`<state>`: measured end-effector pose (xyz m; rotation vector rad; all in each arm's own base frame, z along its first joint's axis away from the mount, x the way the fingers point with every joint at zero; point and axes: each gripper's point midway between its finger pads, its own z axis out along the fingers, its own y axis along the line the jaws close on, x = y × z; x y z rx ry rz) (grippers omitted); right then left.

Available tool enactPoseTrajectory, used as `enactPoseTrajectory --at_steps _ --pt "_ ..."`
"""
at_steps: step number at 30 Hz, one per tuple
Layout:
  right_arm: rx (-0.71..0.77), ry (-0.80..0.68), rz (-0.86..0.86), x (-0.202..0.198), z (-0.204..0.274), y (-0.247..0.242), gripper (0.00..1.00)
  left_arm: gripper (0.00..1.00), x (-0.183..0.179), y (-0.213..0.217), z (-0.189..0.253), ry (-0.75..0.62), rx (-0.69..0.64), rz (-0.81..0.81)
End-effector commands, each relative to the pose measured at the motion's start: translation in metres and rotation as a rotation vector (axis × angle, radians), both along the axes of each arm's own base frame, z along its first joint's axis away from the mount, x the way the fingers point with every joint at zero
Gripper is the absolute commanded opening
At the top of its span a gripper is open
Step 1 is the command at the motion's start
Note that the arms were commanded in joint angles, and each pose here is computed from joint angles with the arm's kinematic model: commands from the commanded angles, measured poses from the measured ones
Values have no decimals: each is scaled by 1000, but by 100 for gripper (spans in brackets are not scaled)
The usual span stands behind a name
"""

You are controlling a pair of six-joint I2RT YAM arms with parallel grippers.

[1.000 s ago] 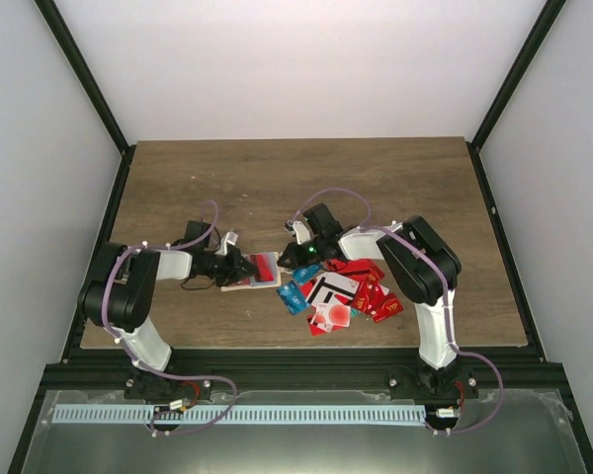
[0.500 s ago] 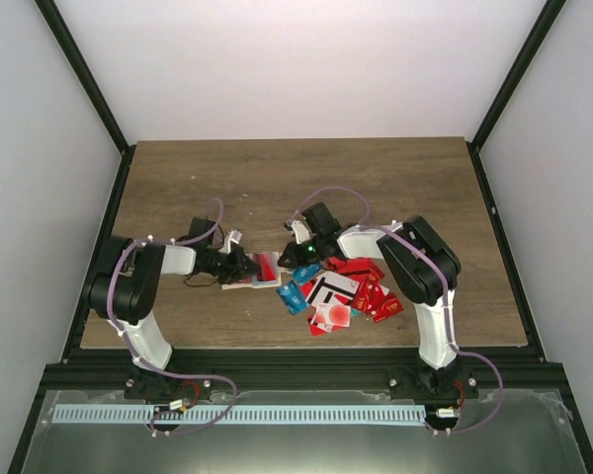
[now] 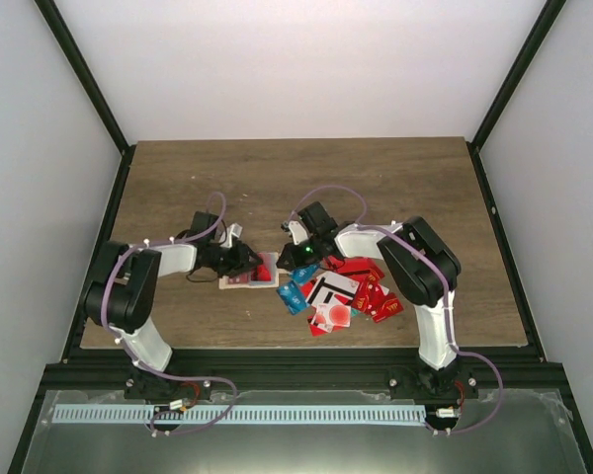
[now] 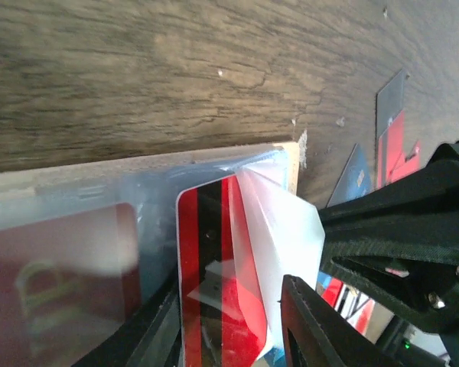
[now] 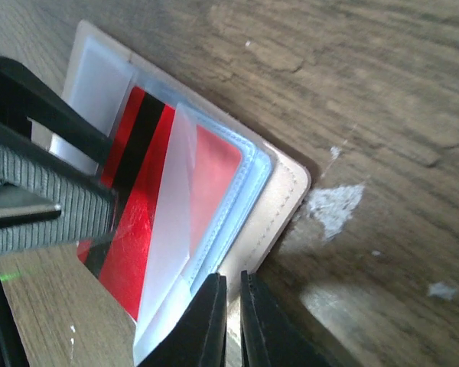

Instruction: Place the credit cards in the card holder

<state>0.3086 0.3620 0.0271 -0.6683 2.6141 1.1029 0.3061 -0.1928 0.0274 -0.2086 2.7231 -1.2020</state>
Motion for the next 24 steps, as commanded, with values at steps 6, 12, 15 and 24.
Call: enactPoseTrajectory --at_steps 6,12,15,24 --pt "-6 -52 29 1 29 6 11 51 -6 26 0 0 161 62" --pt "1 -82 22 10 41 5 12 63 -10 33 8 -8 214 66" --pt "6 -91 19 12 45 5 12 73 -12 35 8 -2 249 57" --pt "72 -97 25 7 71 9 12 95 -8 33 22 -63 360 36"
